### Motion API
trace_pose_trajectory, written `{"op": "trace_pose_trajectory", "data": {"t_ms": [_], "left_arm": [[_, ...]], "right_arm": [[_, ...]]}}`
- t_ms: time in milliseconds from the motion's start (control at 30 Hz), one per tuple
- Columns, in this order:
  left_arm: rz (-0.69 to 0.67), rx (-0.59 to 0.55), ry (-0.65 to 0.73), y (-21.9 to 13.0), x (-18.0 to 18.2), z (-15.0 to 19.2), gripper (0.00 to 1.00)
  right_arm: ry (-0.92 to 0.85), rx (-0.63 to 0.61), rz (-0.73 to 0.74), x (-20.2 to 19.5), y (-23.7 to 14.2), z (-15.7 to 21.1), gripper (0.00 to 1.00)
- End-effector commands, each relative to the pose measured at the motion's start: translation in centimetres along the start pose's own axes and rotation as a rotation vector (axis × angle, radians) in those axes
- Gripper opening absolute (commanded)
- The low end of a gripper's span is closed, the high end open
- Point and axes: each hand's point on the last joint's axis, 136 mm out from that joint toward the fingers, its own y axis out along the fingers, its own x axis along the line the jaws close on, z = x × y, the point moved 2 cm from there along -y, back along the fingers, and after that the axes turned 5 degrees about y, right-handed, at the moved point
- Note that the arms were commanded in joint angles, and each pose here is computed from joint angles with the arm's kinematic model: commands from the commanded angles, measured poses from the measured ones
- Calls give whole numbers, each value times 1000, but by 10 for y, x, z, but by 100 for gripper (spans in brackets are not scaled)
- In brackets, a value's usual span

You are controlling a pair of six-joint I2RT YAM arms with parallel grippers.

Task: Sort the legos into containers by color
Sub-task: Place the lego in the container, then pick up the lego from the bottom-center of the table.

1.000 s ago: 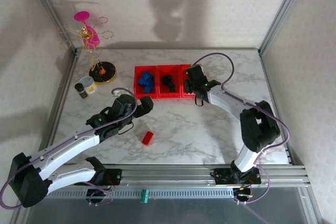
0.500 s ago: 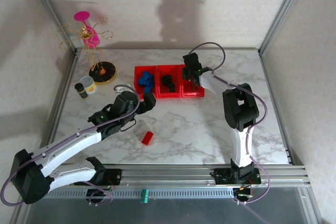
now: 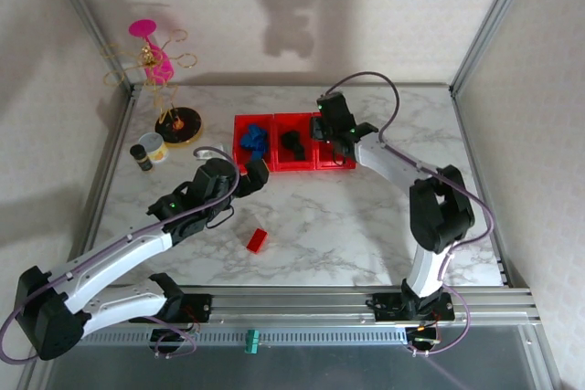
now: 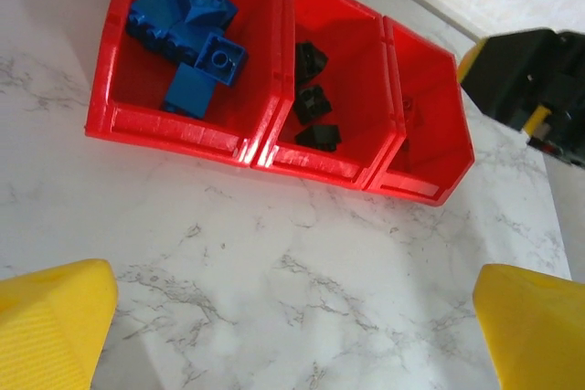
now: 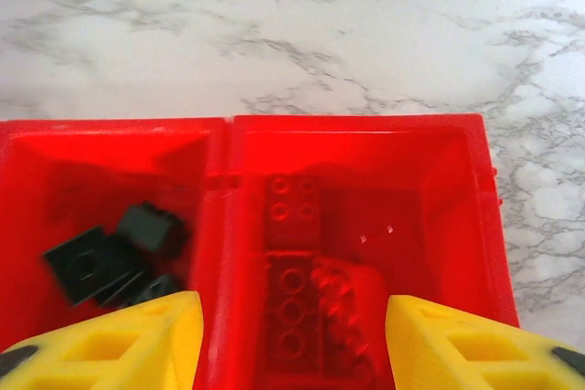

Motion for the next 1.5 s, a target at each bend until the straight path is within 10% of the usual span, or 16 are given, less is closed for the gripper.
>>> {"op": "trace_pose_trajectory", "data": {"t_ms": [0, 767, 1467], "left_arm": [[-18, -30, 12, -13, 3, -8, 100], [-176, -57, -97, -38, 77, 27, 100], [-234, -85, -119, -48, 95, 27, 100]], "right_arm": [[2, 38, -46, 15, -21, 22, 58], [-21, 300, -201, 113, -67, 210, 86], [-190, 450, -204, 155, -83, 291, 92]]}}
